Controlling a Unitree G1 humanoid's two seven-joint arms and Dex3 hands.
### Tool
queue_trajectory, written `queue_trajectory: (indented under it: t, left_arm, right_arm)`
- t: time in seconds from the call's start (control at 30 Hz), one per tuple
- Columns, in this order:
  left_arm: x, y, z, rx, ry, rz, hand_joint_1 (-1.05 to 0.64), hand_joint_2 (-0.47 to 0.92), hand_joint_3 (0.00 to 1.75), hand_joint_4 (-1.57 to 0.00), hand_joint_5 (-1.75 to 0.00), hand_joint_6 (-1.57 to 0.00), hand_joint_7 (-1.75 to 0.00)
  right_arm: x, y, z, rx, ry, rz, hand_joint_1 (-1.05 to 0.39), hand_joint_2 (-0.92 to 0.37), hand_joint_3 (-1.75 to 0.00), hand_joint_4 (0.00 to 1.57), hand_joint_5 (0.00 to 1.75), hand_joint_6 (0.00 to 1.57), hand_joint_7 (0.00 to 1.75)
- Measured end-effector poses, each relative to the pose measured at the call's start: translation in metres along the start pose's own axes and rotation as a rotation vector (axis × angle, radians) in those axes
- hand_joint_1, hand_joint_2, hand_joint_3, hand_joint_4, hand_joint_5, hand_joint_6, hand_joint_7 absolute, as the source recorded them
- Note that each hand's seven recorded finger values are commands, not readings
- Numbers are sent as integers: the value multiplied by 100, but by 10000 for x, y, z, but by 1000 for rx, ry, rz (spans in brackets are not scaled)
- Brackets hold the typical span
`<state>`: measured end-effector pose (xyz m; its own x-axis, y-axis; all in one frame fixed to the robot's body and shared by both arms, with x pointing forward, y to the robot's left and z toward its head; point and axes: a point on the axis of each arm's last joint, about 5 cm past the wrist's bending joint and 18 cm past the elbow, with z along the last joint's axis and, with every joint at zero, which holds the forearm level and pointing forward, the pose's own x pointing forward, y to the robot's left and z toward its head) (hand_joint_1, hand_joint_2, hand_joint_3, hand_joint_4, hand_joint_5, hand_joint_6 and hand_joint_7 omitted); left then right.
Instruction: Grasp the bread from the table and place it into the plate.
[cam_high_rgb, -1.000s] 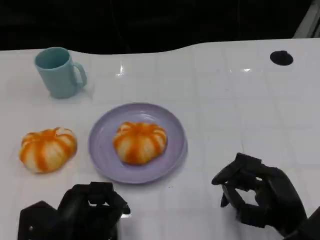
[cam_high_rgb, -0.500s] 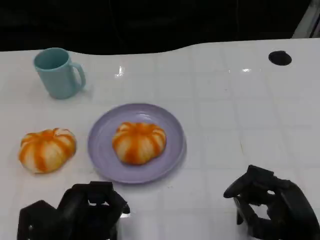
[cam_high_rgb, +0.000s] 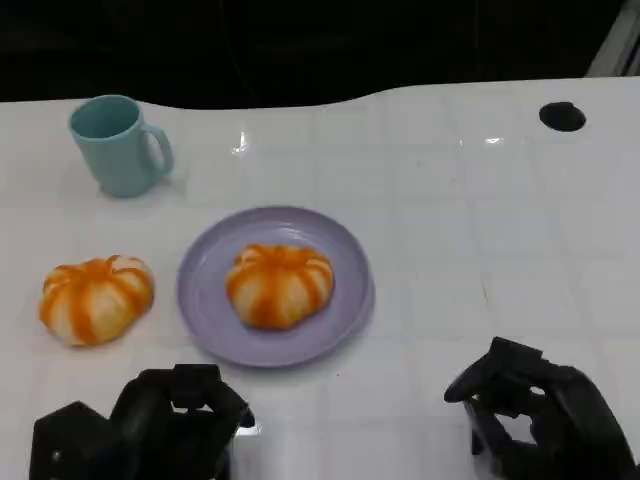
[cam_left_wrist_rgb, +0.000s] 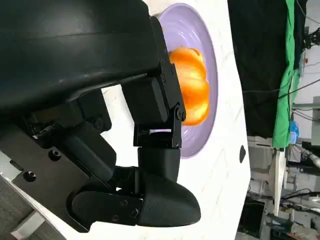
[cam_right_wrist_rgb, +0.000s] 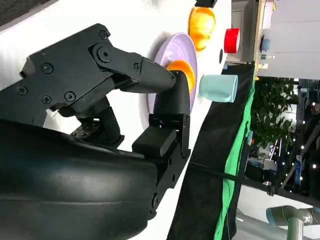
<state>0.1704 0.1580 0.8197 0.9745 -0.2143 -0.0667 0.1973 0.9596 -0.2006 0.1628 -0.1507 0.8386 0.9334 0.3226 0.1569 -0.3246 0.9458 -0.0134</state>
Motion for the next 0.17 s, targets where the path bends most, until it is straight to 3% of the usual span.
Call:
queue_trajectory:
  t: [0.17]
  left_arm:
    - [-1,6,2,5,1,-1,-105,55,68,-157,-124,-138,-86]
  right_arm:
    - [1,1,2,-3,-4,1,-46,-74,-68,79,172,85,120]
